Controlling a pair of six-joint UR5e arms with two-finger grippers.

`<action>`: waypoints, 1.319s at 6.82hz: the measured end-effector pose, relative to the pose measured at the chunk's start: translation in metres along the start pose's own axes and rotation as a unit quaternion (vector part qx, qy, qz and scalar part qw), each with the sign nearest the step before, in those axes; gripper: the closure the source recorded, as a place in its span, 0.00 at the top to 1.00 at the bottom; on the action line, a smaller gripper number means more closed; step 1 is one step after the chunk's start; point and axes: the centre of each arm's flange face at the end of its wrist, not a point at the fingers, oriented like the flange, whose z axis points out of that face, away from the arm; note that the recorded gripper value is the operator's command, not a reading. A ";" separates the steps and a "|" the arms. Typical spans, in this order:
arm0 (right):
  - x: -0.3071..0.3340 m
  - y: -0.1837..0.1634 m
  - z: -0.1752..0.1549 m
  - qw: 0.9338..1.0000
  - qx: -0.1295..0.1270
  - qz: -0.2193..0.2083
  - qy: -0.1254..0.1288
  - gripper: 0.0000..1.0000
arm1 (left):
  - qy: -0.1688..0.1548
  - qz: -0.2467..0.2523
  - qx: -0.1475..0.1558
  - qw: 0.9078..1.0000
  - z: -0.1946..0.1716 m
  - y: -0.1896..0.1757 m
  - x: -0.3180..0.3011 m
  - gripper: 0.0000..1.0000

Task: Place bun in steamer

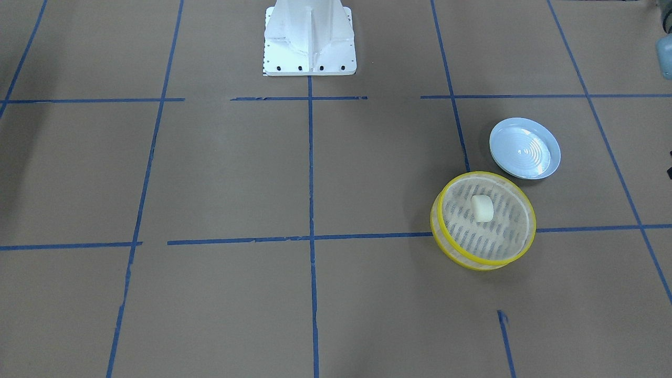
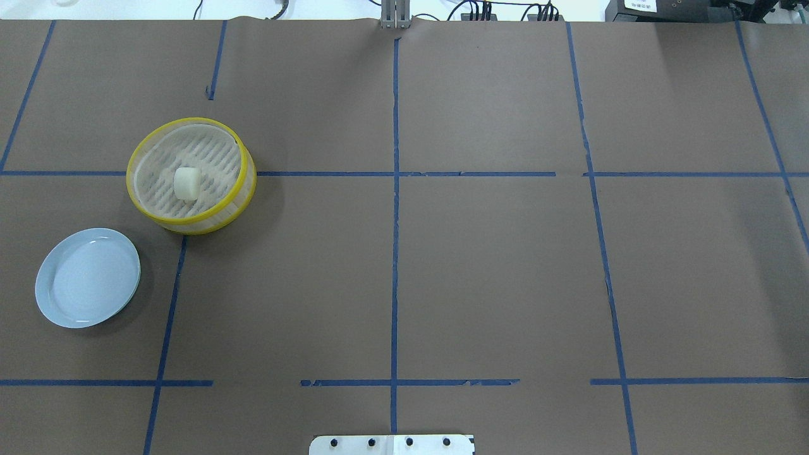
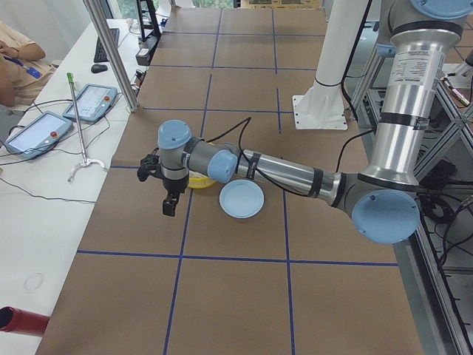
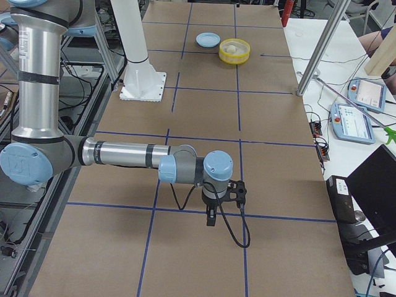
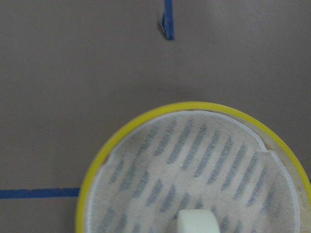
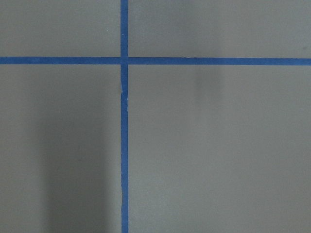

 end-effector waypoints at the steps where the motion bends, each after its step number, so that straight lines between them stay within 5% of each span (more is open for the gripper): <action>1: 0.000 0.000 0.000 1.000 0.000 0.000 0.000 1.00 | -0.007 0.000 -0.007 1.000 -0.001 0.018 -0.043 1.00; 4: 0.000 0.000 0.000 1.000 0.000 0.000 0.000 1.00 | 0.008 -0.021 -0.036 0.999 0.004 0.048 -0.074 1.00; 7: 0.000 0.000 0.000 1.000 0.000 0.000 0.000 1.00 | 0.097 -0.049 -0.050 0.993 0.010 0.083 -0.062 1.00; 9: 0.000 0.000 0.000 1.000 0.000 0.000 0.000 1.00 | 0.094 -0.063 -0.065 0.991 0.022 0.095 -0.071 1.00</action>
